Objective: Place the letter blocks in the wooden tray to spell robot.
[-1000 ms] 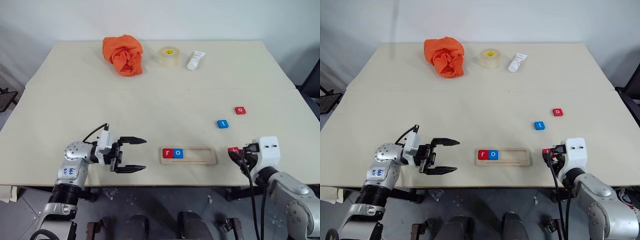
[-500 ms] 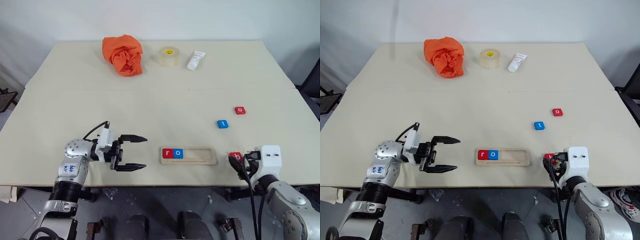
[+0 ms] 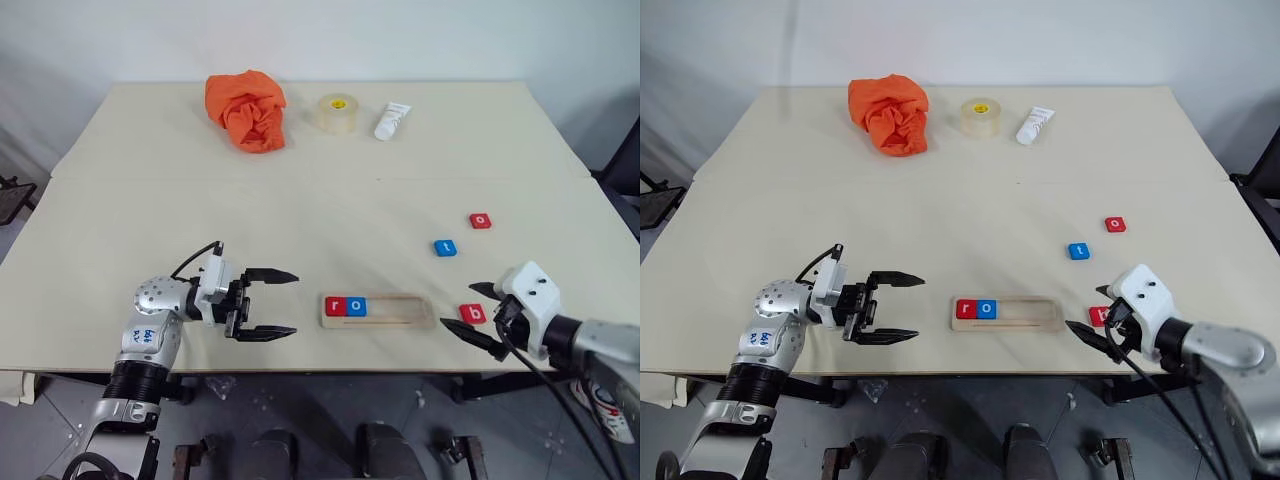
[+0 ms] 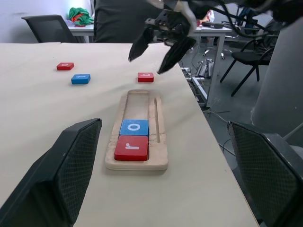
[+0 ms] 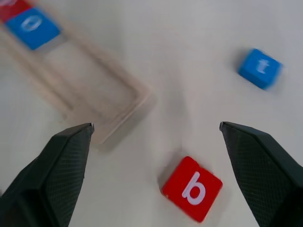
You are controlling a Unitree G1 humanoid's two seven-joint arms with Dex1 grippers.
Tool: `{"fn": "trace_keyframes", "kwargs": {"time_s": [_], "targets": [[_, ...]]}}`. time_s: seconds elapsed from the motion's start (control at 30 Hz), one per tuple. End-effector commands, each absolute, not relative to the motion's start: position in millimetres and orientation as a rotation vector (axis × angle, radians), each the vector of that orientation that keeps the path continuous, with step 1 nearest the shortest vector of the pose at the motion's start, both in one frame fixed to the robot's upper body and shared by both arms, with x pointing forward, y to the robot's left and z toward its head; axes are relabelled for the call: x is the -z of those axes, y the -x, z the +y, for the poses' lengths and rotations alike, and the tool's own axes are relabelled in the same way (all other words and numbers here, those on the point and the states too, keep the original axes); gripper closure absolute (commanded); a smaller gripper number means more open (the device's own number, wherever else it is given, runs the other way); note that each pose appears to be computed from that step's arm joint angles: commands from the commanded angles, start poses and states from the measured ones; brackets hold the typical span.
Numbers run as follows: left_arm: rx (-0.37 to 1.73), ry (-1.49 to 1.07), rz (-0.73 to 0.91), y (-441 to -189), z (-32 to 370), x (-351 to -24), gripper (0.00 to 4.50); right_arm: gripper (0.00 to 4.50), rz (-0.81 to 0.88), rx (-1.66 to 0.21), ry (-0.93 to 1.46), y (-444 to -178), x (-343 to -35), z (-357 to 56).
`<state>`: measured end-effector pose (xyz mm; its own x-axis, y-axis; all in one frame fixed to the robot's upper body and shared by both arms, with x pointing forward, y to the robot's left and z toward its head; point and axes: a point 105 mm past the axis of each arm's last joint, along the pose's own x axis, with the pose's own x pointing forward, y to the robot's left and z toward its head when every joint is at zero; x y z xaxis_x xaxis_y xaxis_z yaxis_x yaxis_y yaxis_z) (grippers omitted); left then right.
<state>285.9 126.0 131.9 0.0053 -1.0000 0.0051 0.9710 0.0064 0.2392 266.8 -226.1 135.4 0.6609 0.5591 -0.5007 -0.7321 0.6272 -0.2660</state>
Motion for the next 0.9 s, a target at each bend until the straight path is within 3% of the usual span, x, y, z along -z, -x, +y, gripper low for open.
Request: {"fn": "trace_keyframes", "kwargs": {"time_s": [0.03, 0.27, 0.57, 0.67, 0.9], "targets": [[1.542, -0.201, -0.229, -286, 125, -137, 0.0, 0.04, 0.425, -0.908, 0.599, -274, -143, -236], [1.498, -0.198, -0.243, -280, 127, -136, 0.0, 0.04, 0.539, -1.051, 0.748, -289, -141, -261], [1.448, -0.199, -0.247, -274, 130, -134, 0.0, 0.04, 0.606, -1.129, 0.782, -294, -124, -263], [1.443, -0.201, -0.247, -273, 131, -133, 0.0, 0.57, 0.609, -1.13, 0.771, -297, -122, -260], [1.443, -0.203, -0.246, -271, 131, -132, 0.0, 2.98, 0.601, -1.118, 0.778, -299, -124, -261]]}}
